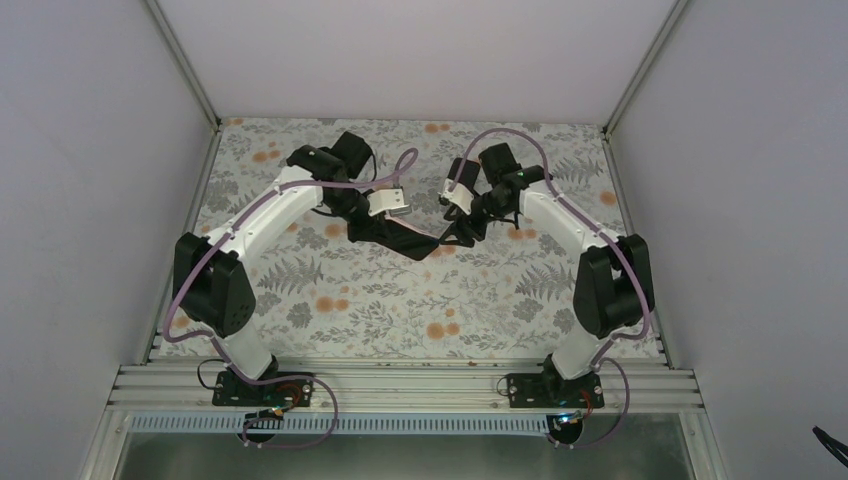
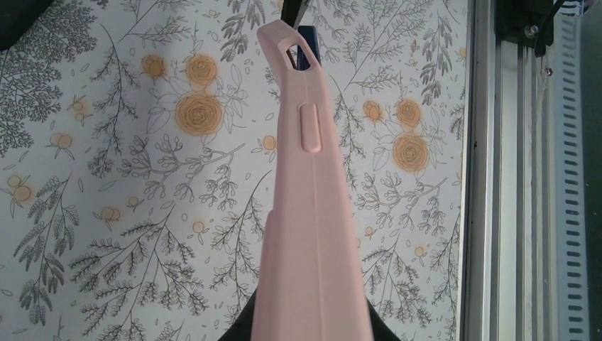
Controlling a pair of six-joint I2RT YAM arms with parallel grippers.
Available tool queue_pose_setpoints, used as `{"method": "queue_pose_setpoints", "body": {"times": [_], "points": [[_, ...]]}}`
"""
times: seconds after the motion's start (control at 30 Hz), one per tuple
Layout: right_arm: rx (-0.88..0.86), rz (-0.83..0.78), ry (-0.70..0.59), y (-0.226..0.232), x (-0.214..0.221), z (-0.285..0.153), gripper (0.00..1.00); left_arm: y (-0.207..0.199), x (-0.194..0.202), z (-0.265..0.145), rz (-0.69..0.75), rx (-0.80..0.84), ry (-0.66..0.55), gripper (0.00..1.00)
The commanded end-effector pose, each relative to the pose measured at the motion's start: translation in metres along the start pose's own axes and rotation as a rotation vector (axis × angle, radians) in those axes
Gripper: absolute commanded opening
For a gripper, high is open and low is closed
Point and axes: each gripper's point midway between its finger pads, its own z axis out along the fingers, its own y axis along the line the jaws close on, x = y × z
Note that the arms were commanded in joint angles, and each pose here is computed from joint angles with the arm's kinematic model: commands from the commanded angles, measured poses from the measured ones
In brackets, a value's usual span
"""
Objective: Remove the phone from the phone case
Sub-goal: Remove the phone case from the phone.
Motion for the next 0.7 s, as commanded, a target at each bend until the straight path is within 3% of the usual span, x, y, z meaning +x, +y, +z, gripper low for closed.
{"method": "queue_pose_setpoints", "body": {"times": [0.0,0.23,0.43,0.67], "points": [[-0.021,-0.077,-0.086,-0.007,-0.031,0.001,0.7,-0.045,-0.034,-0.01,0.095,0.174,-0.15,0.02],[-0.129,-0.198,-0.108,0.051,-0.065,0.017,0.74,-0.029,-0.031,-0.005,0.096,0.123,-0.123,0.02],[-0.232,-0.193,-0.184,0.065,-0.088,0.019,0.74,-0.02,-0.038,-0.016,0.106,0.082,-0.146,0.02],[-0.508,-0.164,-0.314,0.101,-0.107,0.012,0.75,0.03,-0.052,-0.064,0.11,-0.189,-0.233,0.02]]}}
